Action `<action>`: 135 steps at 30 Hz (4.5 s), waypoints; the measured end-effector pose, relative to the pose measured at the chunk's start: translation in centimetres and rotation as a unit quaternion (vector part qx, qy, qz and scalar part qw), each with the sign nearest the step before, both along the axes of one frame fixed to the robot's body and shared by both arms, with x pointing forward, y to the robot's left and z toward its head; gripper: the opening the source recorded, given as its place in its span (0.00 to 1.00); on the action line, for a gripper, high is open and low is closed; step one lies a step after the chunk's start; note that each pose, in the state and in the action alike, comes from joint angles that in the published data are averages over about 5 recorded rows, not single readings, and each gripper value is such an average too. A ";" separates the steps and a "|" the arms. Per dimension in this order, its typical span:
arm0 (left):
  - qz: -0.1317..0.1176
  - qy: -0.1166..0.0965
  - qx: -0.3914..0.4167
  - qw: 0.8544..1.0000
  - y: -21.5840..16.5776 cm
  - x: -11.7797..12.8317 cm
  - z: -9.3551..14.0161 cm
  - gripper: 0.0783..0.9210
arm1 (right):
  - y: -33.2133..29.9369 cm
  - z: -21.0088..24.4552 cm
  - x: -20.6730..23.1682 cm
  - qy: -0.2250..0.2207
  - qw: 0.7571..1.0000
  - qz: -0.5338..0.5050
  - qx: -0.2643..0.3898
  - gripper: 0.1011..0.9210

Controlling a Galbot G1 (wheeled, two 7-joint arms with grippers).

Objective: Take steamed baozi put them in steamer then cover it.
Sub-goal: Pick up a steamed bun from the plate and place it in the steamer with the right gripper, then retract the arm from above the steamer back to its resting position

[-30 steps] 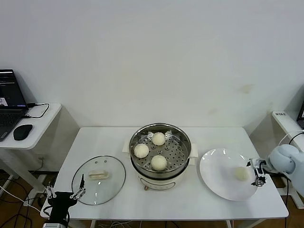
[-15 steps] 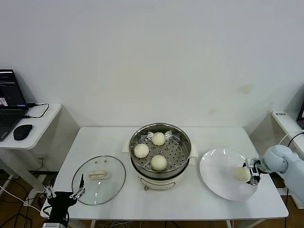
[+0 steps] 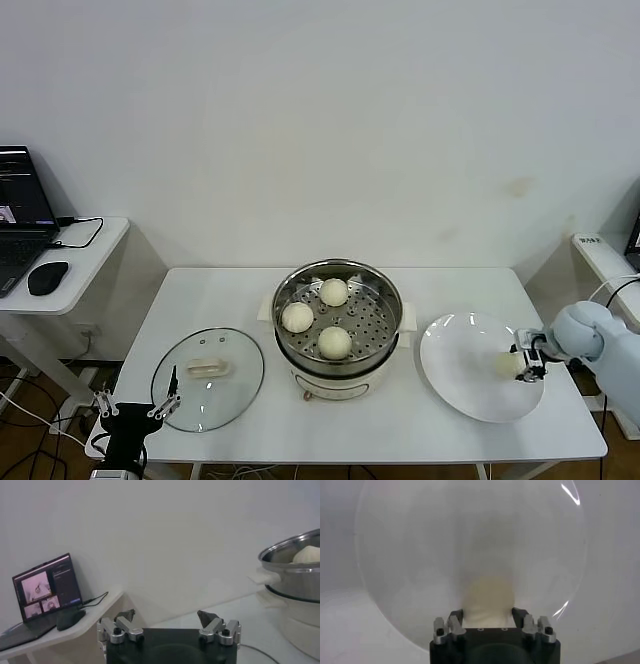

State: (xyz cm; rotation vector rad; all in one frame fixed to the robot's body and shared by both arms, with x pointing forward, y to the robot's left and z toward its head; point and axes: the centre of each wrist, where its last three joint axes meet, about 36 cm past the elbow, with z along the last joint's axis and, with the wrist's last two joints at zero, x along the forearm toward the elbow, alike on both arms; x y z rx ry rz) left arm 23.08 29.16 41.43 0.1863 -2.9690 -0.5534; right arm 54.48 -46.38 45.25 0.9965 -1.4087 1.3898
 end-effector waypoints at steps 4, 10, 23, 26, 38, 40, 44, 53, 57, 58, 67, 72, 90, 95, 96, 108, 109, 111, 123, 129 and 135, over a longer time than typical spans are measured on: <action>0.000 -0.002 0.000 1.000 0.0 0.1 0.1 0.88 | 0.1 0.7 0.1 0.000 1.000 0.000 0.001 0.56; -0.003 -0.006 0.001 1.000 -0.1 0.3 0.3 0.88 | 0.3 3.7 0.6 -0.015 1.000 0.003 0.006 0.56; -0.015 -0.011 -0.002 1.000 -0.7 0.7 0.4 0.88 | 5.5 16.0 2.7 -0.093 0.993 0.038 0.061 0.59; -0.018 -0.013 -0.003 1.000 -0.8 0.9 0.5 0.88 | 8.3 18.7 3.2 -0.109 0.989 0.054 0.082 0.59; -0.014 -0.015 -0.005 1.000 -0.7 1.1 0.5 0.88 | 21.3 23.3 5.0 -0.106 0.978 0.099 0.149 0.59; -0.013 -0.016 -0.004 1.000 -0.7 1.1 0.6 0.88 | 23.1 22.9 5.1 -0.098 0.978 0.100 0.153 0.59; -0.013 -0.018 -0.005 1.000 -0.7 1.1 0.7 0.88 | 26.1 21.3 5.3 -0.082 0.980 0.095 0.156 0.59; -0.011 -0.017 -0.006 1.000 -0.7 1.1 0.6 0.88 | 28.9 16.1 5.0 -0.044 0.986 0.071 0.146 0.59; -0.010 -0.018 -0.007 1.000 -0.8 1.2 0.5 0.88 | 29.2 14.3 5.0 -0.037 0.988 0.064 0.137 0.59; -0.011 -0.018 -0.008 1.000 -0.8 1.2 0.5 0.88 | 29.3 13.9 5.0 -0.037 0.988 0.062 0.135 0.59; -0.011 -0.016 -0.009 1.000 -0.9 1.2 0.4 0.88 | 29.9 12.3 4.9 -0.042 0.989 0.060 0.126 0.67; -0.010 -0.016 -0.010 1.000 -0.9 1.2 0.4 0.88 | 29.8 13.1 4.8 -0.052 0.988 0.059 0.130 0.83; -0.014 -0.022 -0.017 1.000 -0.8 1.6 0.1 0.88 | 23.4 15.9 0.4 -0.174 0.950 0.008 0.258 0.88; -0.016 -0.023 -0.021 0.999 -0.9 1.7 -0.2 0.88 | 20.5 13.6 -2.3 -0.244 0.910 -0.014 0.334 0.88; -0.016 -0.024 -0.022 0.999 -0.9 1.7 -0.3 0.88 | 20.1 13.0 -2.8 -0.257 0.901 -0.018 0.350 0.88; -0.023 -0.032 -0.022 0.999 -1.1 1.9 -1.6 0.88 | 16.7 5.9 -8.5 -0.392 0.755 -0.065 0.521 0.88; -0.023 -0.033 -0.021 0.999 -1.1 1.9 -1.7 0.88 | 16.4 5.3 -9.0 -0.401 0.742 -0.072 0.532 0.88; -0.023 -0.034 -0.016 0.999 -1.1 1.9 -1.9 0.88 | 15.9 4.0 -10.2 -0.418 0.717 -0.091 0.551 0.88; -0.027 -0.016 0.157 0.987 0.8 1.0 -4.3 0.88 | 13.4 -3.7 -20.4 -0.490 0.624 -0.247 0.556 0.88; -0.065 -0.002 0.321 0.945 1.7 -0.2 -5.6 0.88 | 11.9 -4.8 -24.2 -0.521 0.607 -0.300 0.520 0.88; -0.105 0.011 0.441 0.891 1.6 -0.7 -6.7 0.88 | 10.5 -5.4 -26.9 -0.547 0.592 -0.341 0.483 0.88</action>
